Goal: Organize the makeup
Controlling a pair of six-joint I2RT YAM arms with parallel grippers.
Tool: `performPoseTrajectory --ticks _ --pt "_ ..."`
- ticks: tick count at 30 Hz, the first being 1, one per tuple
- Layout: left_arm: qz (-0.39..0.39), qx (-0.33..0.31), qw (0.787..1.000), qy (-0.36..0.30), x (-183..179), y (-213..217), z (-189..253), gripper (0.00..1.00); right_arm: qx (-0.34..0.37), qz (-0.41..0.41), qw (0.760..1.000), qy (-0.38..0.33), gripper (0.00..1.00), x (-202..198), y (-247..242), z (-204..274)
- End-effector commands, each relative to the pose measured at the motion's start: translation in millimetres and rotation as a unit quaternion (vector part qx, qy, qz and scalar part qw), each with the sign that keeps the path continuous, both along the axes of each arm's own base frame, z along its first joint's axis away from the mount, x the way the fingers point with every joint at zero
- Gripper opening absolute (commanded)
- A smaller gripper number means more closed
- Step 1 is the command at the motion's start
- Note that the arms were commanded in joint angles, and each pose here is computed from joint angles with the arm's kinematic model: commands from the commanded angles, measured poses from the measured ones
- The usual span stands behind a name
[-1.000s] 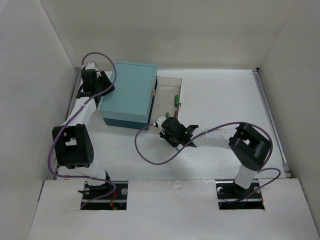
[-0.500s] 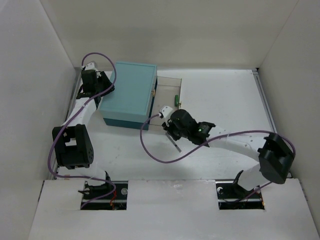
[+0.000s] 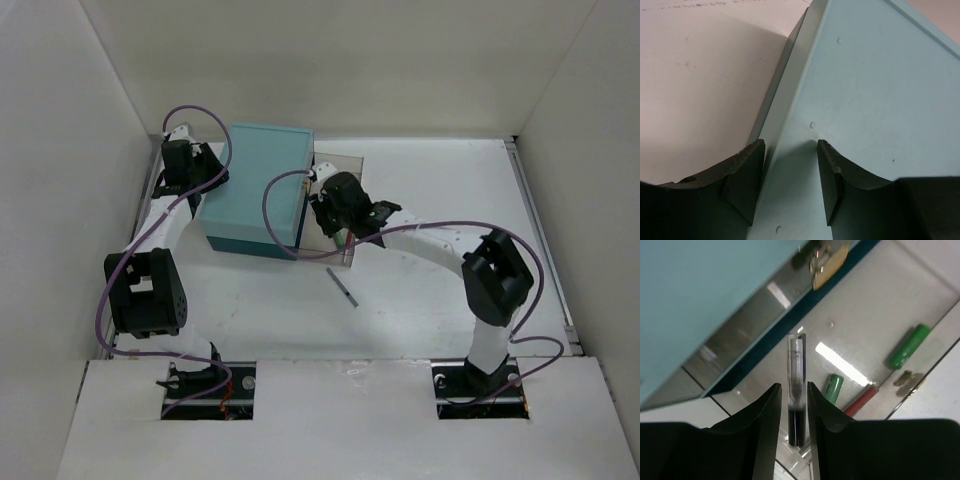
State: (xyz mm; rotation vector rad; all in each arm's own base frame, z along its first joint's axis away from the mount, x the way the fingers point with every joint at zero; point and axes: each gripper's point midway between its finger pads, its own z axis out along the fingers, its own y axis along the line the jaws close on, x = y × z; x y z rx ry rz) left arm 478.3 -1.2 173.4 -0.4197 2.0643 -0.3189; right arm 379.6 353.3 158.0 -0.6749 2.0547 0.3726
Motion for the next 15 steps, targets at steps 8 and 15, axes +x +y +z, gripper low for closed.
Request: performPoseTrajectory --ticks 8,15 --pt "-0.002 0.004 0.994 0.105 -41 6 -54 0.43 0.050 -0.012 0.999 -0.004 0.59 -43 -22 38" --pt "-0.006 0.005 0.995 0.102 -42 3 -50 0.43 0.005 0.064 0.995 0.075 0.63 -147 -40 -32"
